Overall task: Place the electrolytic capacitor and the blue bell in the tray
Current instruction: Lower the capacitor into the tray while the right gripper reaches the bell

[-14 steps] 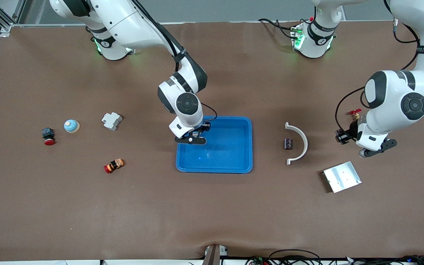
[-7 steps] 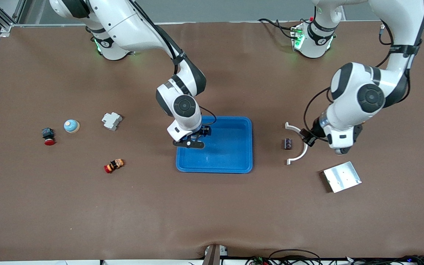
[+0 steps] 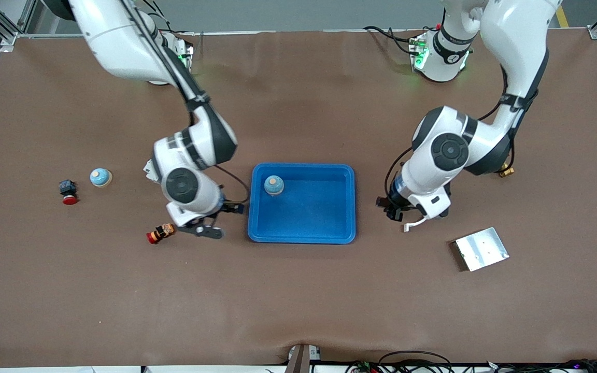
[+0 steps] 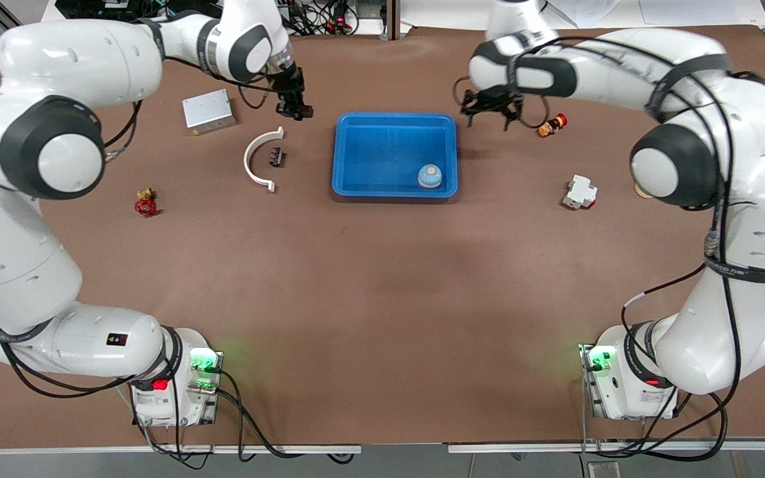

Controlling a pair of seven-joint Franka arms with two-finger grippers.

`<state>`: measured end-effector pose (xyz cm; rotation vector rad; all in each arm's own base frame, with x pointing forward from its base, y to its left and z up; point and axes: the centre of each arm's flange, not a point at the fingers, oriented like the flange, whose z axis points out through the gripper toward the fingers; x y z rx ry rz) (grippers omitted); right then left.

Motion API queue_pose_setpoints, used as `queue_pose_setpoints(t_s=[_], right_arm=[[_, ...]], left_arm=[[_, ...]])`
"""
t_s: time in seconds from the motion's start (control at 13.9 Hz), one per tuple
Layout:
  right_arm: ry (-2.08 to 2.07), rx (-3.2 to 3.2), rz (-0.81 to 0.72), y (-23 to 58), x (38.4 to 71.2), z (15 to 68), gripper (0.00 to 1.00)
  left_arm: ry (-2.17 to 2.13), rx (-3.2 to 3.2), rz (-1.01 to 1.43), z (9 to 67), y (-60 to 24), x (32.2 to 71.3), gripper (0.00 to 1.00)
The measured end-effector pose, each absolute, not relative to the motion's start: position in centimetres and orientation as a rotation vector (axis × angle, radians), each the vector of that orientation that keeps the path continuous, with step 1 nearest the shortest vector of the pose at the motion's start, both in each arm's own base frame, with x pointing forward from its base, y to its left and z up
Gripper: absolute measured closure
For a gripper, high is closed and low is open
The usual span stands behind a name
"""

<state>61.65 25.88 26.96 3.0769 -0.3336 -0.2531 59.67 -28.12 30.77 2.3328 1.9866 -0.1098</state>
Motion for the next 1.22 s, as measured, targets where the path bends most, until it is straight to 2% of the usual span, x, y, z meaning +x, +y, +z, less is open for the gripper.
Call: queue_pose_setpoints(t_s=[0.22, 0.5, 1.01, 1.22], right_arm=[[-0.275, 3.084, -0.299, 16.1, 62.2, 27.9, 0.00], [-0.139, 3.100, -0.369, 4.4, 61.0, 27.5, 0.00], [0.193, 3.102, -0.419, -7.0, 56.3, 28.6, 0.00], [0.246, 3.096, -0.414, -8.2, 55.3, 27.1, 0.00]], left_arm=[[2.078, 2.249, -0.133, 28.9, -31.4, 60.4, 0.69], [2.142, 2.207, -0.098, 26.8, -36.3, 59.8, 0.69], [2.182, 2.245, -0.037, 22.3, -41.9, 57.2, 0.69], [2.194, 2.259, -0.038, 20.4, -42.6, 56.8, 0.69]])
